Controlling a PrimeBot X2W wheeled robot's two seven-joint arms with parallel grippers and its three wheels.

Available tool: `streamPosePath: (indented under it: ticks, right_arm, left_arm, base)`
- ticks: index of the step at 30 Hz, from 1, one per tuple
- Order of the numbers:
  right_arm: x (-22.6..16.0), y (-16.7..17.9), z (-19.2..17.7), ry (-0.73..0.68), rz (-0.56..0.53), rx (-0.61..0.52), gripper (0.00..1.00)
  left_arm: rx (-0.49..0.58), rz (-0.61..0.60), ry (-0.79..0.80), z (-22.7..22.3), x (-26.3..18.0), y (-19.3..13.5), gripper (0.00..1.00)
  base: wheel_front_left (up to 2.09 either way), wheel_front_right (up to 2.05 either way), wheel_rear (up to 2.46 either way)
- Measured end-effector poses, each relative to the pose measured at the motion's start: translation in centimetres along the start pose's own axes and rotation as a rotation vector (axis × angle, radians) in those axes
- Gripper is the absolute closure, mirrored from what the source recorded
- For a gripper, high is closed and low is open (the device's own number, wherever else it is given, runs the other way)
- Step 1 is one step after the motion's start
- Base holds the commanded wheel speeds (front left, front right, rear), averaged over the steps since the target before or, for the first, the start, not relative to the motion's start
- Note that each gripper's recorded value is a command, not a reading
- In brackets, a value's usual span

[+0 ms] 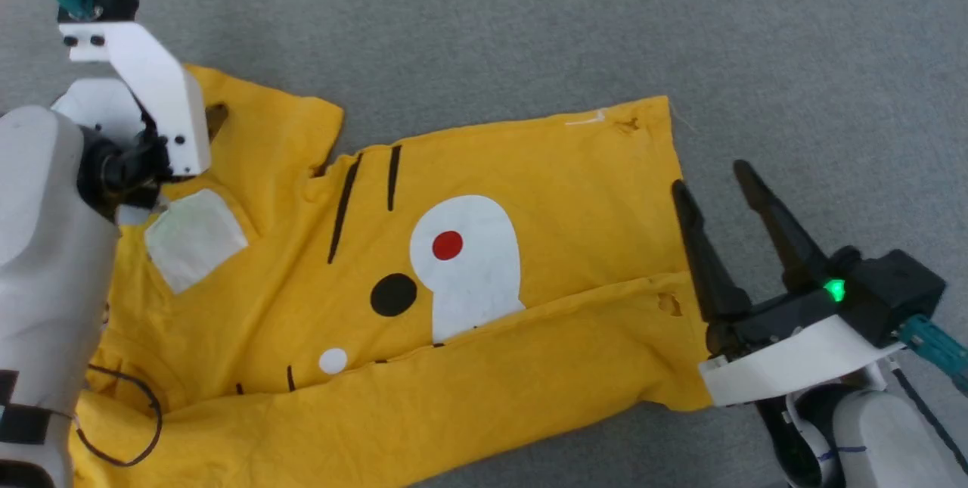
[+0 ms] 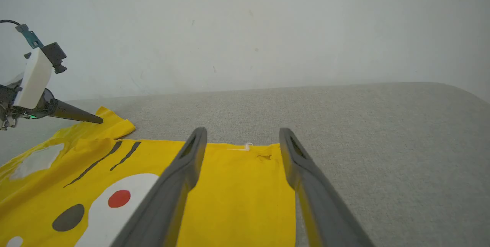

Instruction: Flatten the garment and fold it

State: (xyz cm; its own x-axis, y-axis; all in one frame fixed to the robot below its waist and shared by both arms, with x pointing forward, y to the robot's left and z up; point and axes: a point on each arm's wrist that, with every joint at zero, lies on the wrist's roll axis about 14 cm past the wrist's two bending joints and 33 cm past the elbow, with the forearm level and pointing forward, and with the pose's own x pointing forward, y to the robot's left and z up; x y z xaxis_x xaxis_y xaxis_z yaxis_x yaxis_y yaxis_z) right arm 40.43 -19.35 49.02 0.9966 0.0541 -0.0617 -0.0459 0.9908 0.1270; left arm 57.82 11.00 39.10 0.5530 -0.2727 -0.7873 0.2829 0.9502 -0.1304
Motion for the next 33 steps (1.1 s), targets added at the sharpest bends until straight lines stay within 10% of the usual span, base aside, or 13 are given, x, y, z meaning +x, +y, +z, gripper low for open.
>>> streamPosePath:
  ticks: [8, 10, 11, 22, 33]
  right_arm:
    - [-0.3, -0.8, -2.0, 0.065, -0.029, 0.011, 0.00]
    - [-0.2, -1.0, -2.3, 0.073, -0.034, 0.016, 0.00]
    - [0.0, -1.1, -2.4, 0.077, -0.035, 0.022, 0.00]
    - [1.5, -3.6, -2.6, 0.140, -0.049, 0.066, 0.00]
    - [5.8, -4.7, -7.3, 0.576, 0.046, 0.060, 0.00]
  left_arm:
    - [0.101, 0.030, 0.240, -2.1, 2.2, 0.3, 0.06]
    - [0.108, 0.022, 0.264, -2.1, 2.4, 0.0, 0.79]
    - [0.107, 0.021, 0.266, -2.2, 2.6, -0.1, 1.00]
    - [0.088, 0.050, 0.079, -1.0, 2.2, 0.1, 1.00]
    - [0.059, 0.063, -0.209, 2.6, -2.0, 0.9, 1.00]
  base:
    - [0.00, 0.00, 0.00]
    - [0.00, 0.00, 0.00]
    - [0.00, 0.00, 0.00]
    - [0.00, 0.00, 0.00]
    - [0.00, 0.00, 0.00]
